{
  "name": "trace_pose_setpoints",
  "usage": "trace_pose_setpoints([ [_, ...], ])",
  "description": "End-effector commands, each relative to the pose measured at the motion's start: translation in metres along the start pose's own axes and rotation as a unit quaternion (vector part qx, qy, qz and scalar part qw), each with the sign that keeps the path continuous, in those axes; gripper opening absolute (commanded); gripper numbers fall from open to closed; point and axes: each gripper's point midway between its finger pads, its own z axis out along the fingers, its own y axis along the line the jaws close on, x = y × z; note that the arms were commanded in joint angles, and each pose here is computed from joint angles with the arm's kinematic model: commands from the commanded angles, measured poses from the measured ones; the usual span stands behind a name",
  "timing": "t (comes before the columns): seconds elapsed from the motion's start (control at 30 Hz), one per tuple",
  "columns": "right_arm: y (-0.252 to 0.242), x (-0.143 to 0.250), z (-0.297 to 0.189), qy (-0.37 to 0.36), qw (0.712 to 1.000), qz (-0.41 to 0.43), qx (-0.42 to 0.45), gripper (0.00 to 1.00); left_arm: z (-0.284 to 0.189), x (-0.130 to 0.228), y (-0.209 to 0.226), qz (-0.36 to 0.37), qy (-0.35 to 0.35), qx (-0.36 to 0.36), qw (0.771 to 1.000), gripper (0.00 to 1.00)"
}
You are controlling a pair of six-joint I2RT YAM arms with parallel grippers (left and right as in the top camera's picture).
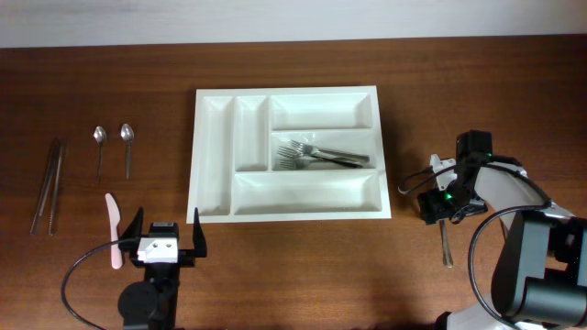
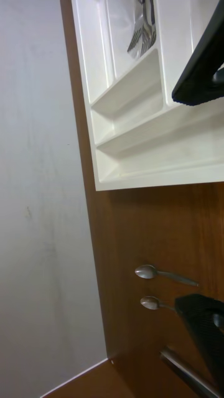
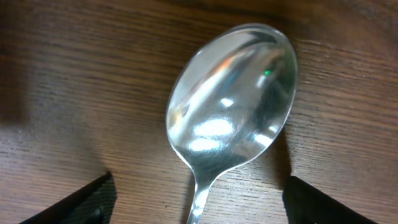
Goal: Pack container
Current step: 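Lower the right gripper onto the spoon and close on its neck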
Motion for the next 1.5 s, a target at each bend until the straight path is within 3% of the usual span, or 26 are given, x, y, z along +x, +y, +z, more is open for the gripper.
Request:
trace_pose_setpoints([
  [0.0,-0.004,0.005,0.008,0.013,1.0,0.004,0.005,0.72,0.0,0.002,0.001,0.006,0.0,-0.003,1.0,0.99],
  [0.1,-0.004,0.004,0.008,0.011,1.0,0.004,0.006,0.6,0.0,0.002,0.001,0.006,0.0,-0.003,1.0,0.99],
  [0.27,-0.005,0.003,0.008,0.01,1.0,0.004,0.007,0.56,0.0,0.002,0.001,0.006,0.0,-0.003,1.0,0.99],
  [0.37,-0.004,0.005,0.008,0.014,1.0,0.006,0.005,0.45,0.0,0.002,0.001,0.006,0.0,-0.004,1.0,0.99],
  [0.67,-0.014,0.016,0.008,0.026,0.998,0.052,-0.001,0.4,0.0,0.002,0.001,0.006,0.0,-0.004,1.0,0.99],
  [1.07,-0.012,0.018,0.008,0.029,0.998,0.05,-0.004,0.34,0.0,0.002,0.001,0.006,0.0,-0.004,1.0,0.99],
  [1.3,-0.012,0.018,0.008,0.029,0.998,0.05,-0.004,0.22,0.0,0.002,0.001,0.006,0.0,-0.004,1.0,0.99],
  [1.47,-0.012,0.018,0.008,0.029,0.998,0.05,-0.004,0.22,0.0,0.002,0.001,0.006,0.0,-0.003,1.0,0.99],
])
